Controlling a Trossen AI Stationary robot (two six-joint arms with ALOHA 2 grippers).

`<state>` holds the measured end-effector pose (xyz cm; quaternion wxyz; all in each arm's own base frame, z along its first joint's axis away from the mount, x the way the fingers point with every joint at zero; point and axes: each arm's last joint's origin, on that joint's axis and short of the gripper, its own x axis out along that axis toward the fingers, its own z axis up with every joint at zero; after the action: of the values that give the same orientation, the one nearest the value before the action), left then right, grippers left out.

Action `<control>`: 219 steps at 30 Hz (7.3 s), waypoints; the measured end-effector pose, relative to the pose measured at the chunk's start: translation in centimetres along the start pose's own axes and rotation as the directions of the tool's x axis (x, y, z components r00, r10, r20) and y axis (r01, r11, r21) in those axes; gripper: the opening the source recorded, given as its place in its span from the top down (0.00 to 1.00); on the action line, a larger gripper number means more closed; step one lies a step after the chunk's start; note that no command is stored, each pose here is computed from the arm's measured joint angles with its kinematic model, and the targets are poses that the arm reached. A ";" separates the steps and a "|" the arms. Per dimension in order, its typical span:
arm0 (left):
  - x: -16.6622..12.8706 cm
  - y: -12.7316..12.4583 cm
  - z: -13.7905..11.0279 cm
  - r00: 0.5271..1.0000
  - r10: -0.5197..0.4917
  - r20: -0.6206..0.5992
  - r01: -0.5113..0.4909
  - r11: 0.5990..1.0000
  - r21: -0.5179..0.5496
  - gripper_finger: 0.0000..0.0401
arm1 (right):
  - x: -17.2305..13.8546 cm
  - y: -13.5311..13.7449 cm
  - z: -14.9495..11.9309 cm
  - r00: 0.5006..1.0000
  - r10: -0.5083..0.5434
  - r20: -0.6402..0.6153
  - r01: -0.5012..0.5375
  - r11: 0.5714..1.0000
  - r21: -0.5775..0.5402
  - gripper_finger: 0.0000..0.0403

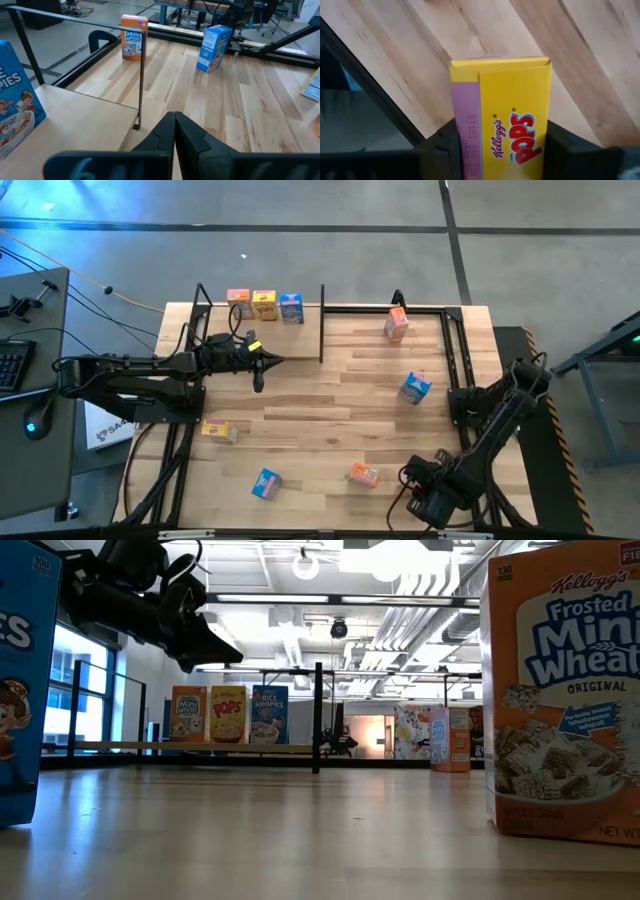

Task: Stack cereal on shelf
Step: Put the bottom yellow cereal box on the shelf aligned with the other yellow cereal box

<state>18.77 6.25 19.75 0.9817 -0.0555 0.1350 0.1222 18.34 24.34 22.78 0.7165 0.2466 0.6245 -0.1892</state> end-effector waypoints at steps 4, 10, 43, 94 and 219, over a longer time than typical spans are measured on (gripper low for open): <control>0.0 0.0 0.0 1.000 0.000 0.000 0.000 1.000 0.000 1.00 | -1.5 0.4 1.3 1.000 -0.001 0.004 0.001 1.000 -0.025 0.59; 0.0 0.0 0.0 0.999 -0.039 0.000 0.039 0.999 0.011 1.00 | -5.9 0.5 5.8 1.000 -0.019 0.023 0.021 0.994 -0.107 0.58; -1.6 1.8 -0.1 0.999 0.006 -0.049 -0.005 1.000 0.018 1.00 | 1.1 -8.0 38.3 0.902 0.275 0.332 0.013 0.753 -0.658 0.57; -1.7 -1.2 3.5 0.969 -0.113 -0.219 0.093 0.991 -0.097 0.81 | -0.3 -11.8 27.0 0.590 0.529 0.610 0.051 0.729 -0.682 0.92; 2.1 11.8 10.8 0.549 0.319 -0.773 -0.080 0.940 0.331 0.44 | 1.1 -13.3 21.4 0.446 0.552 0.705 0.056 0.769 -0.637 0.93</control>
<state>20.42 19.64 28.59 0.7856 0.0380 0.5921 0.1756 27.92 1.03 22.18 0.9874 -0.0185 0.1551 0.0262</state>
